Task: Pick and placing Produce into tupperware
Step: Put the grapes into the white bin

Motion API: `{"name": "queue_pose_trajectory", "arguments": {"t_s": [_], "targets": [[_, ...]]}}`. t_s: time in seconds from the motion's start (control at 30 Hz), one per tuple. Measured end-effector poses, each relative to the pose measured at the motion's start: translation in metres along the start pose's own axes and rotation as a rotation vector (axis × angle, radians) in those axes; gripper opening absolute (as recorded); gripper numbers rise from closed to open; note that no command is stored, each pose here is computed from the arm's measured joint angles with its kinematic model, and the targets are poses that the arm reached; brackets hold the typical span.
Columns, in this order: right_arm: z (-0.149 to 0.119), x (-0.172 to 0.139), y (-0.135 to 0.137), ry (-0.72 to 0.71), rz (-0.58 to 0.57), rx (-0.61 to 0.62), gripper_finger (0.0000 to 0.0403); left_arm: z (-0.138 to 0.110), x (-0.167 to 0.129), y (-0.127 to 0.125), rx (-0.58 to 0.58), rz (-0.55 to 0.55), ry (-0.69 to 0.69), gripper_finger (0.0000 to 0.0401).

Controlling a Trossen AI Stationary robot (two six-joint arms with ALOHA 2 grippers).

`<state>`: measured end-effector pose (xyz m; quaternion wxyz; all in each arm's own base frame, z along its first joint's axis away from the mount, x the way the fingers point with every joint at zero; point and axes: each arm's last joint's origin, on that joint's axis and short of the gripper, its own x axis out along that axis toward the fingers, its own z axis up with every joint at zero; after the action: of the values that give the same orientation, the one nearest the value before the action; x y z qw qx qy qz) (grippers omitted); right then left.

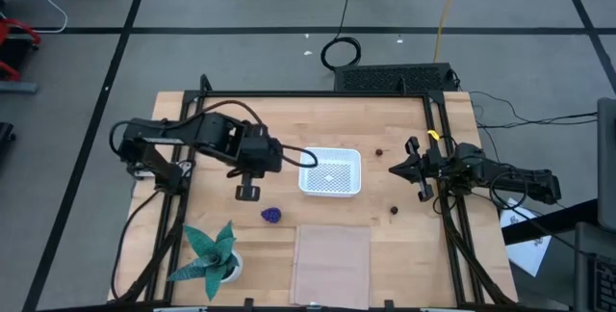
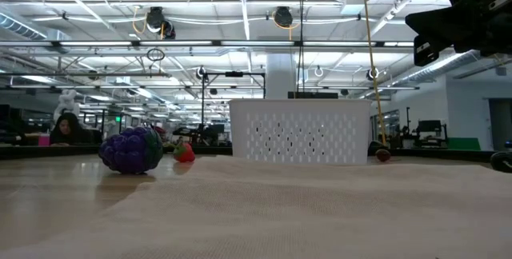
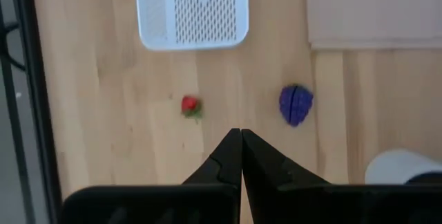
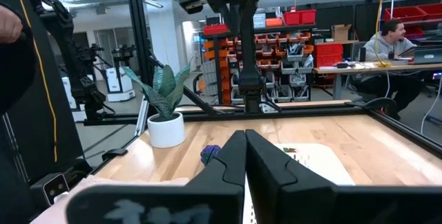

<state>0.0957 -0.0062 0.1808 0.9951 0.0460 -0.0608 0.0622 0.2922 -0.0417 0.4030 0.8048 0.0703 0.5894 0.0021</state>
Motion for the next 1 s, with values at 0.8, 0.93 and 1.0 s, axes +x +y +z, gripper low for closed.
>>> {"name": "queue_pose_trajectory", "arguments": {"t_s": [0.8, 0.93, 1.0], "targets": [[0.0, 0.0, 0.0, 0.0, 0.0, 0.0, 0.0, 0.0029, 0.0027, -0.0038, 0.012, -0.088, 0.006, 0.0036], [-0.0001, 0.0, 0.0, 0.001, 0.0, 0.0, 0.0, 0.0028, 0.0026, -0.0049, 0.014, -0.106, 0.006, 0.0083], [0.0, 0.0, 0.0, 0.0, 0.0, 0.0, 0.0, 0.0028, 0.0026, -0.0056, 0.016, -0.109, 0.007, 0.0111]]}}
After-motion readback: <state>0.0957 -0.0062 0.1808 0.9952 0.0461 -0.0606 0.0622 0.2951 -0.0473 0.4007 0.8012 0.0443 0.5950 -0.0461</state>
